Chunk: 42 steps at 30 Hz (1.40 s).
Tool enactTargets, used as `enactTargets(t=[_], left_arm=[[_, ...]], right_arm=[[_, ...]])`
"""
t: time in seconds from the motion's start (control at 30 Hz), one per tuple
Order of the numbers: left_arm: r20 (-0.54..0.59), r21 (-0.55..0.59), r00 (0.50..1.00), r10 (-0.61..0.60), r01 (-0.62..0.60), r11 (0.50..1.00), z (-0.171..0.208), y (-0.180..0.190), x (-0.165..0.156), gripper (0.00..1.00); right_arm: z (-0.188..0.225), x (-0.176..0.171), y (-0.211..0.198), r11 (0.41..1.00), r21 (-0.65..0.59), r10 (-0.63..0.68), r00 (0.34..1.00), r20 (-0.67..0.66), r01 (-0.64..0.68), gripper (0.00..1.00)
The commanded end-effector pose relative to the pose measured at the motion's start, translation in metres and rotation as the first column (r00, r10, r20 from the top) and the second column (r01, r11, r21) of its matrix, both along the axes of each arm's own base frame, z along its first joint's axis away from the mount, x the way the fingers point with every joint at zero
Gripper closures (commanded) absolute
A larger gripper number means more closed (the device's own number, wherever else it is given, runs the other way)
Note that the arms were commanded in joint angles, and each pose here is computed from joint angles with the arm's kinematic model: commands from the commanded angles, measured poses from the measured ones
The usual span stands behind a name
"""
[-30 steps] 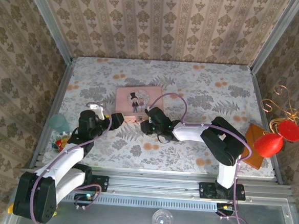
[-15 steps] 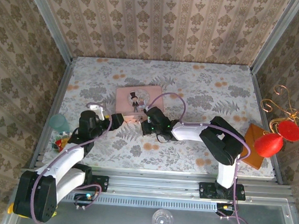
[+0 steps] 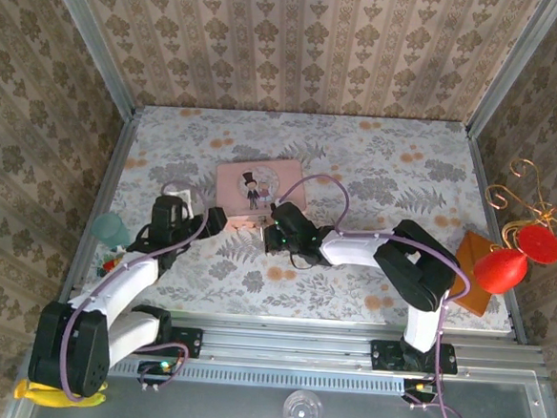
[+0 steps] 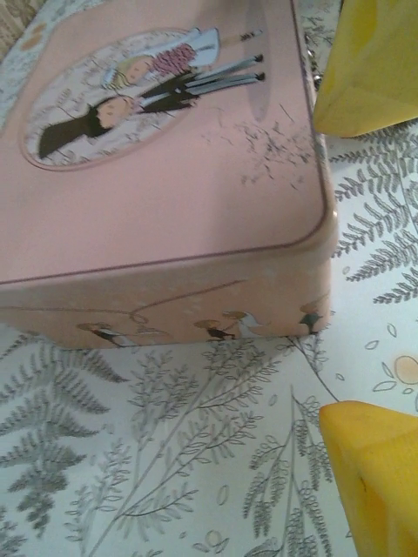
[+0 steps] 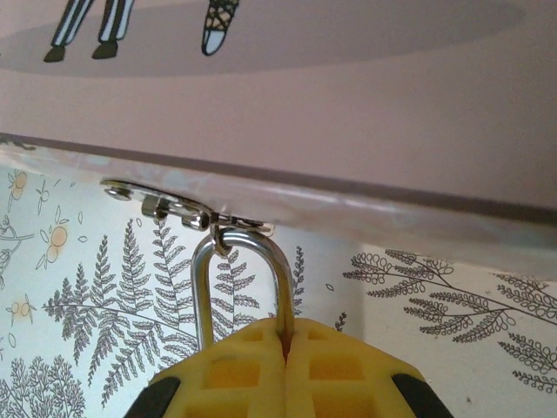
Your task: Unlock a padlock with a key
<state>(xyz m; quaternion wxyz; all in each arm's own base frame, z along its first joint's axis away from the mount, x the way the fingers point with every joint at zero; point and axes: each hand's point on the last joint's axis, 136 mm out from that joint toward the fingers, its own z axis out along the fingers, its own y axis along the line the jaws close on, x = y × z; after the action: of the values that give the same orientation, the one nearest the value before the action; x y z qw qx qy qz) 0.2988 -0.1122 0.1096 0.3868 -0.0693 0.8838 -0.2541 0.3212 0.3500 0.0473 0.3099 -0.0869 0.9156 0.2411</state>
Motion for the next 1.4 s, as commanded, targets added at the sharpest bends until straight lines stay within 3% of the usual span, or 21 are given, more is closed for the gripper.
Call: enactTargets(t=[0.0, 0.43, 0.6, 0.97, 1.37], left_arm=[[-0.012, 0.023, 1.000, 0.015, -0.015, 1.000, 0.005, 0.004, 0.001, 0.19], [-0.127, -0.012, 0.991, -0.047, 0.045, 0.999, -0.002, -0.029, 0.028, 0.21], [-0.156, -0.019, 0.987, -0.042, 0.039, 0.999, -0.012, -0.042, 0.025, 0.22], [-0.201, -0.037, 0.979, -0.033, 0.026, 0.999, -0.029, -0.057, 0.012, 0.23], [-0.223, -0.052, 0.974, -0.025, 0.014, 0.999, -0.044, -0.060, -0.002, 0.22]], right_arm=[[0.007, 0.001, -0.008, 0.995, 0.009, -0.095, 0.995, 0.023, 0.095, 1.00], [0.026, 0.004, -0.014, 0.964, 0.158, -0.218, 0.976, 0.018, 0.213, 1.00], [0.032, 0.006, -0.019, 0.932, 0.249, -0.274, 0.962, 0.002, 0.265, 1.00], [0.026, 0.019, -0.040, 0.874, 0.324, -0.360, 0.930, -0.069, 0.362, 1.00], [0.040, 0.032, -0.046, 0.863, 0.335, -0.381, 0.922, -0.062, 0.379, 1.00]])
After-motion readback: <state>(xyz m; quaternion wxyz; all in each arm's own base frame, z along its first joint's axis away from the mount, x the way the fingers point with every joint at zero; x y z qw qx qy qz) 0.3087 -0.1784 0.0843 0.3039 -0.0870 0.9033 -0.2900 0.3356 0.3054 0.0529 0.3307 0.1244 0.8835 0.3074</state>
